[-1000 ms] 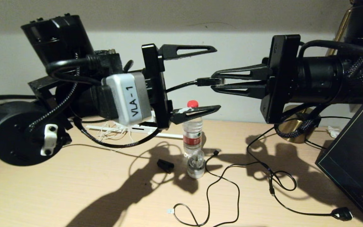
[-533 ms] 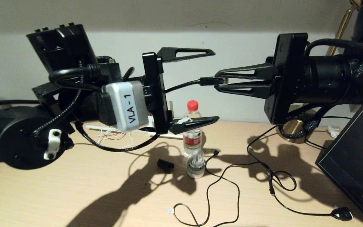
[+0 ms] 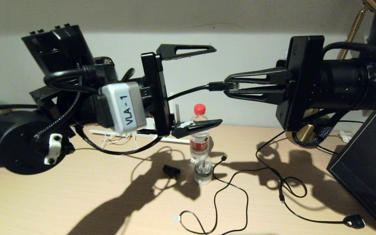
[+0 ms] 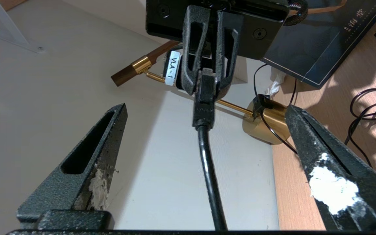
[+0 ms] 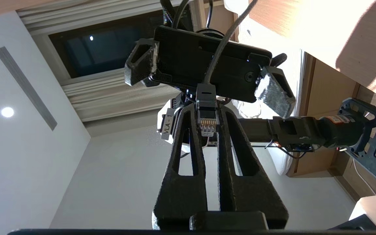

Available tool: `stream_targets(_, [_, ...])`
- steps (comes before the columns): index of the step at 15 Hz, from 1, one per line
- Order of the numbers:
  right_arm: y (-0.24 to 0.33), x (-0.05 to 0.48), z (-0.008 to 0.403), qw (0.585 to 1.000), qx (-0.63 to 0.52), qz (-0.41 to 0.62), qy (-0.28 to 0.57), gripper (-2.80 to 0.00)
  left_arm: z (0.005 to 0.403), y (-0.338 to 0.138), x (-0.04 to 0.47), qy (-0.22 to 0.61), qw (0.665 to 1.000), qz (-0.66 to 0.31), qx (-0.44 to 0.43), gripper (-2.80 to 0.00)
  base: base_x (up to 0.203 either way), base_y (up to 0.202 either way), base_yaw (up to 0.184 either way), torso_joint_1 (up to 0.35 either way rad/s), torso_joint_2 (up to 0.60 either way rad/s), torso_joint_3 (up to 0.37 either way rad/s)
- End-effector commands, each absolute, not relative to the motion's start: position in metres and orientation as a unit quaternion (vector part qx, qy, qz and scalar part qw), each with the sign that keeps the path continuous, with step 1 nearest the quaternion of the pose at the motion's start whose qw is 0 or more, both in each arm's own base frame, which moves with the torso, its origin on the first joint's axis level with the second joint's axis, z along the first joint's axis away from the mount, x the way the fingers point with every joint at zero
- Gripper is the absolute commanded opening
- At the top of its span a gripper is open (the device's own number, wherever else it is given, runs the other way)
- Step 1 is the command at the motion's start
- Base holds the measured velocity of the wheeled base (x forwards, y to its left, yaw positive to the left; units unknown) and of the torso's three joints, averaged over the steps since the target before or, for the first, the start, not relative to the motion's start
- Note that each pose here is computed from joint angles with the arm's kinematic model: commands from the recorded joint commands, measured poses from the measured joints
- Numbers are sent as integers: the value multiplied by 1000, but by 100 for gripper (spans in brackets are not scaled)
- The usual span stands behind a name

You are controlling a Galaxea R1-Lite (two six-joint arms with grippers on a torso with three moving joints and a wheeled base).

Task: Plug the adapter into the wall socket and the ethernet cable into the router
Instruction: Hand it to the other hand

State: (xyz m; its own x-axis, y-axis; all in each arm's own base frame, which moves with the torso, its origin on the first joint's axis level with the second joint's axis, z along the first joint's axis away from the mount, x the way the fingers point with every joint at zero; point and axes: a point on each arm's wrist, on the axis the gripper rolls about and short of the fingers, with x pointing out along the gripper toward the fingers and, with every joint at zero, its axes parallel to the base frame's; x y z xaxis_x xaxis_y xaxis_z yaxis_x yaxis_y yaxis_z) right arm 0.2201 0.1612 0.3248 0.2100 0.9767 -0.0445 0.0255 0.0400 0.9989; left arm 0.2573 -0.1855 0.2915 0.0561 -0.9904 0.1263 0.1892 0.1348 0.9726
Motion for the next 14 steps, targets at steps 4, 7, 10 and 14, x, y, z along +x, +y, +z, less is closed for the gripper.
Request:
stream_targets(4, [162, 221, 325, 553, 546, 428, 463, -280, 287, -184, 255, -472, 592, -502, 417, 0, 0, 0, 0, 0, 0, 0])
stream_targets(7, [162, 221, 324, 553, 546, 427, 463, -280, 290, -185, 257, -476, 592, -499, 417, 0, 0, 0, 0, 0, 0, 0])
stream_targets(10, [162, 221, 324, 553, 546, 427, 463, -280, 291, -185, 257, -477, 592, -498, 418, 0, 0, 0, 0, 0, 0, 0])
stream_targets(14, [162, 221, 324, 553, 546, 427, 463, -280, 291, -186, 257, -477, 592, -498, 417, 0, 0, 0, 0, 0, 0, 0])
